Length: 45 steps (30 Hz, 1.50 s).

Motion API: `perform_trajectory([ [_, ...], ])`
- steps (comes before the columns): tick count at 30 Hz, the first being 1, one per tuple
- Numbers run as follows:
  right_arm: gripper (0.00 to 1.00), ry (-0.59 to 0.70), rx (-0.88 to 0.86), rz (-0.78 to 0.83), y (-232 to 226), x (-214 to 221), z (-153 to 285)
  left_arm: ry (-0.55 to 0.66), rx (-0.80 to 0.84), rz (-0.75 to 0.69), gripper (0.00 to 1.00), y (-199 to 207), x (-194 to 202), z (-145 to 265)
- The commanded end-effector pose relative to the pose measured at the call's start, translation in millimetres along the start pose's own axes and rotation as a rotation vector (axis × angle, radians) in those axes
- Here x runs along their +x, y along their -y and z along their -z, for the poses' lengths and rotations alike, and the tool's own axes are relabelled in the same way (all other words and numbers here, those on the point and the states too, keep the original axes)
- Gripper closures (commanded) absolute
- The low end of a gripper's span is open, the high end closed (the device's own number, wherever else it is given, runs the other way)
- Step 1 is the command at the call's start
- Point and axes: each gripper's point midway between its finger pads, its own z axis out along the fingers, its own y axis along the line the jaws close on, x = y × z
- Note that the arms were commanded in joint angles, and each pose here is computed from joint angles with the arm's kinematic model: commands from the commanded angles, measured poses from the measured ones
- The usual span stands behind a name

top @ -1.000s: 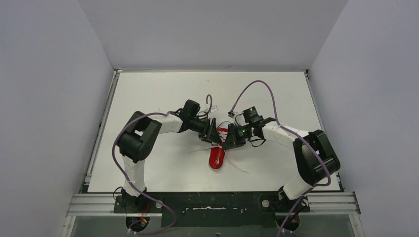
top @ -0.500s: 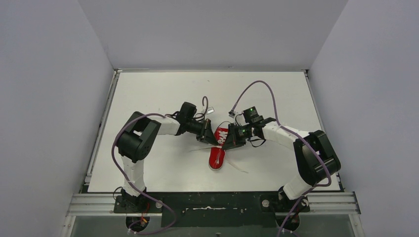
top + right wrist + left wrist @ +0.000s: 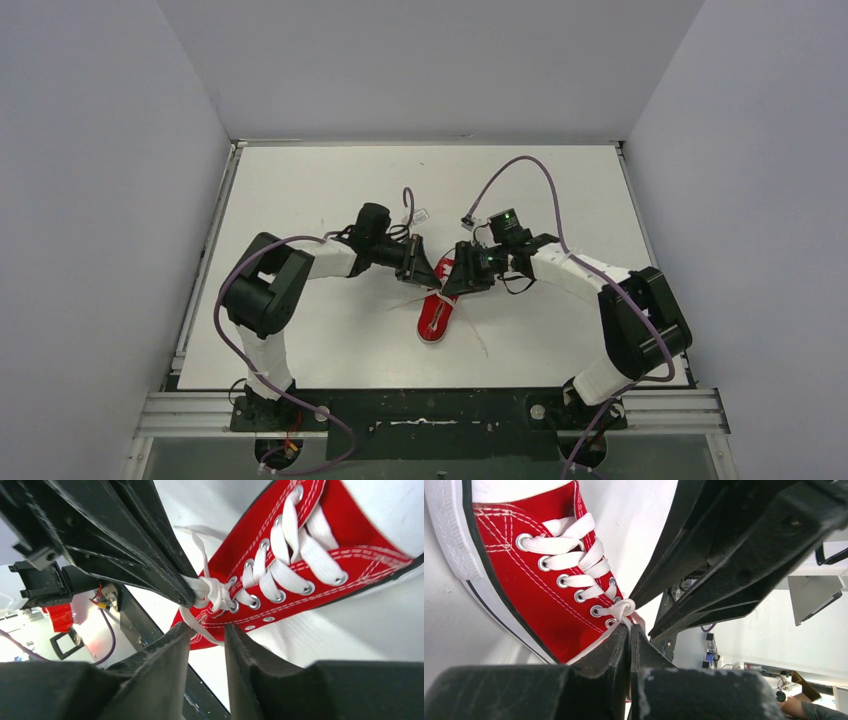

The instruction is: Tie the shoes

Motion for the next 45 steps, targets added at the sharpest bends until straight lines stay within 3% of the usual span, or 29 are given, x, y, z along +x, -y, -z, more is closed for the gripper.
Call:
perform_trajectory([
  [1,0.64,0.132,-0.003,0.094,-21.9,-38.6,19.9,0.048,0.052,-0.094,1.0,22.6,-18.1,7.6],
  [8,0.64,0.098,0.025,0.129,-12.4,-48.1,12.7,0.04,0.072,-0.086,1.0,24.3,-18.5,6.0],
  [13,0.72,0.067,-0.004,0.136,-8.9,-47.3,2.6,0.032,0.073,-0.083,1.0,23.6,-16.2,6.5],
  [19,0.74,0.054,0.001,0.131,-3.3,-45.2,-2.7,0.029,0.072,-0.084,1.0,23.4,-15.4,7.4],
  [22,0.86,0.076,0.027,0.132,1.0,-48.7,-0.2,0.028,0.068,-0.082,1.0,22.6,-15.0,7.4],
  [24,1.0,0.101,0.04,0.134,1.9,-52.4,3.3,0.027,0.066,-0.079,1.0,21.7,-13.9,7.4],
  [32,1.0,0.181,0.096,0.144,4.9,-54.1,19.6,0.013,0.043,-0.061,0.93,12.2,-10.5,5.2],
  [45,1.0,0.166,0.074,0.137,5.1,-41.3,23.8,-0.029,0.049,-0.051,0.88,9.9,-5.7,-3.0],
])
